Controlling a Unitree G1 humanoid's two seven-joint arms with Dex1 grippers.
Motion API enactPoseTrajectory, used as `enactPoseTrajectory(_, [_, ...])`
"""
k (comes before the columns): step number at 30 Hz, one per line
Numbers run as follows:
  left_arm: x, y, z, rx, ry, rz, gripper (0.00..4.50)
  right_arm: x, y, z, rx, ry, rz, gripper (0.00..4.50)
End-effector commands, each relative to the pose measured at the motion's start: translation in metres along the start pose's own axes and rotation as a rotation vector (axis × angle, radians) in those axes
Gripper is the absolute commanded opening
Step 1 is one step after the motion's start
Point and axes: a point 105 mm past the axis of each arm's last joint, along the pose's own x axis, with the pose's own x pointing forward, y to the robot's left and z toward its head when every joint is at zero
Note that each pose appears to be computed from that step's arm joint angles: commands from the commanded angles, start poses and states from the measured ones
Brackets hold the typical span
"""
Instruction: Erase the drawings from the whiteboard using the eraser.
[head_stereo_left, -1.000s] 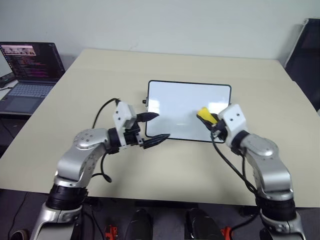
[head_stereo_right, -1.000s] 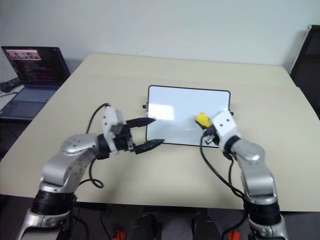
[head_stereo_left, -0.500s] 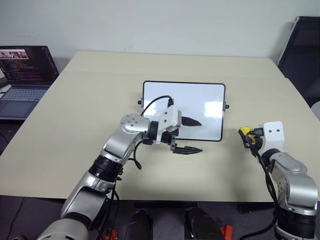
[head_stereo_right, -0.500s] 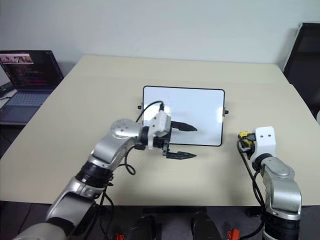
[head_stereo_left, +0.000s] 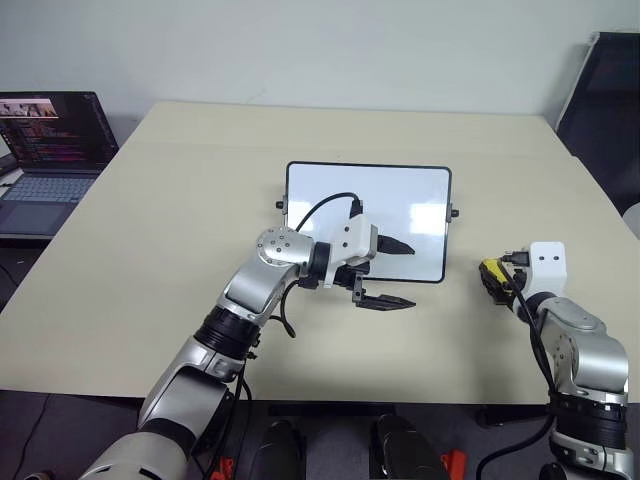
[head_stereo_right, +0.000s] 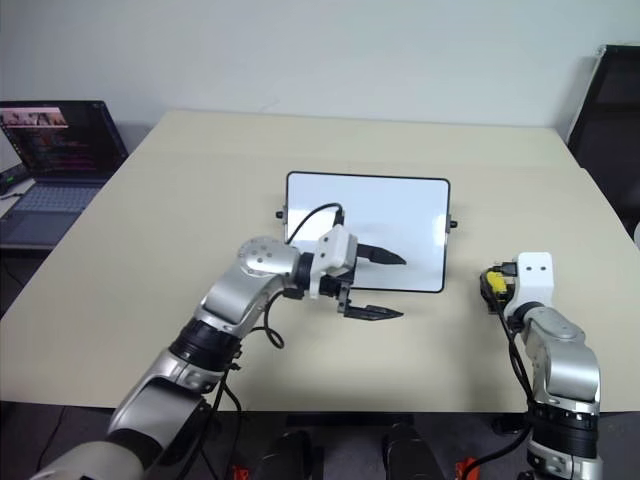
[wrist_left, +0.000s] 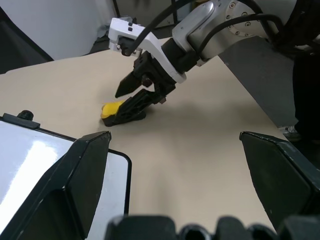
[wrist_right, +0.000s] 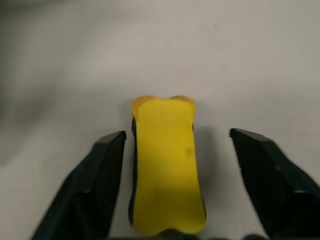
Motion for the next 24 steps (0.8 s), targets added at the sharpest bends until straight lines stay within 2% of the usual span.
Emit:
enactPoseTrajectory(1, [-0.019,0.012,0.011,0.018,-0.033,0.115,4.5,-0.009,-0.004,0.037,0.014,-0.178,-0.025,4.47])
enactPoseTrajectory(2, [-0.023,0.014,0.01,0.012,-0.034,0.137,4.5,-0.011,-0.003,0.043,0.026,-0.213,-0.024,4.47])
enactPoseTrajectory(6, [-0.087,0.028,-0.009,-0.11,-0.04,0.509,4.5,-0.038,0.015,0.062,-0.035,-0.359,0.023,4.47])
enactPoseTrajectory(12, [-0.144,-0.011,-0.044,-0.331,-0.043,0.882,4.5,-0.062,0.02,0.055,-0.155,-0.522,-0.088,4.47])
enactPoseTrajectory(15, [-0.181,-0.016,-0.057,-0.341,-0.029,1.185,4.5,-0.065,0.024,0.032,-0.127,-0.504,-0.07,4.47])
enactPoseTrajectory(19, [-0.223,-0.024,-0.076,-0.3,0.09,1.524,4.5,-0.065,0.018,0.005,-0.024,-0.461,-0.069,4.47])
enactPoseTrajectory(21, [-0.238,-0.029,-0.075,-0.247,0.14,1.613,4.5,-0.064,0.016,-0.007,0.021,-0.441,-0.07,4.47])
enactPoseTrajectory(24, [-0.24,-0.03,-0.063,-0.205,0.141,1.651,4.5,-0.061,0.012,-0.007,0.024,-0.449,-0.039,4.47])
